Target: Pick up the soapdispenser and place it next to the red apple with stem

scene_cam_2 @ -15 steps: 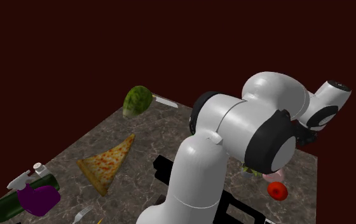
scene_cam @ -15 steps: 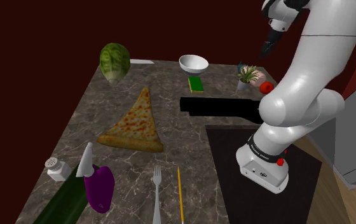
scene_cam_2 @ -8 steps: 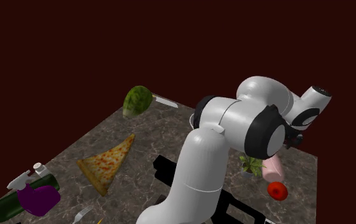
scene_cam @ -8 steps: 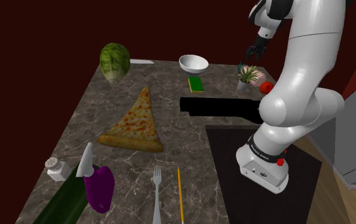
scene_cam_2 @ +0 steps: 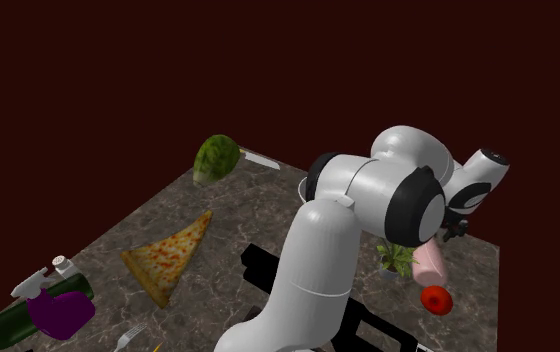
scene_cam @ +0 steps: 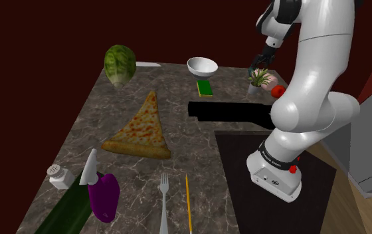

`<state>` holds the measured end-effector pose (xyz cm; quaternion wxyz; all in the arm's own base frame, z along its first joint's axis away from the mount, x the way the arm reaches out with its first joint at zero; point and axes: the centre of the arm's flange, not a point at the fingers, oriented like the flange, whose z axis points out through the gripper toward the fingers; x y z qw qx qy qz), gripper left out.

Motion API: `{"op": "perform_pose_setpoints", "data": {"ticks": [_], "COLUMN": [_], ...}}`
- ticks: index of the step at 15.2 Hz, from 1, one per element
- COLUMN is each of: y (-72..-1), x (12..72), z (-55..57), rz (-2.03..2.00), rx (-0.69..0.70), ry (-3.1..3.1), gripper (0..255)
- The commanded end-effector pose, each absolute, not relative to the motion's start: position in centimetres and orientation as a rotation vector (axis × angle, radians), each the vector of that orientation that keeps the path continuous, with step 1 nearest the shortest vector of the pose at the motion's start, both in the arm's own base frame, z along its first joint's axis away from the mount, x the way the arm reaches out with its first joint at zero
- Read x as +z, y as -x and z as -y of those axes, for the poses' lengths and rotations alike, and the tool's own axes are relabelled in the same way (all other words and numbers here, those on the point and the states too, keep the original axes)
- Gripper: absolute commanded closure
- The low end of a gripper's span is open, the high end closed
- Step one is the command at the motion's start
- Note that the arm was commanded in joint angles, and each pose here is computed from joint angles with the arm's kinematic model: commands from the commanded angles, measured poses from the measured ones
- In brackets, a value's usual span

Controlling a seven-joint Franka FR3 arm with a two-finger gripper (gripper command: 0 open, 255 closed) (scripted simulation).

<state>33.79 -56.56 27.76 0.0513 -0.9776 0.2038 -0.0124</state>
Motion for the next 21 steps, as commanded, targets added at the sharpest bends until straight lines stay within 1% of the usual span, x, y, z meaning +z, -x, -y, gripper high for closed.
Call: {"op": "perform_pose_setpoints", "data": {"ticks": [1, 6, 7, 16, 21], "y": [-33.8, -33.8, -33.8, -33.8, -33.8], "x": [27.5, 27.5, 27.5, 27.5, 30.2], "z": [56.5, 56.5, 56.5, 56.5, 56.5], "rz": [-0.621, -0.621, -0.621, -0.621, -0.621], "rx": [-0.038, -0.038, -0.038, -0.038, -0.038], "ry": [2.975, 2.975, 2.975, 2.975, 2.975], "gripper": [0, 0, 255, 255, 255]}}
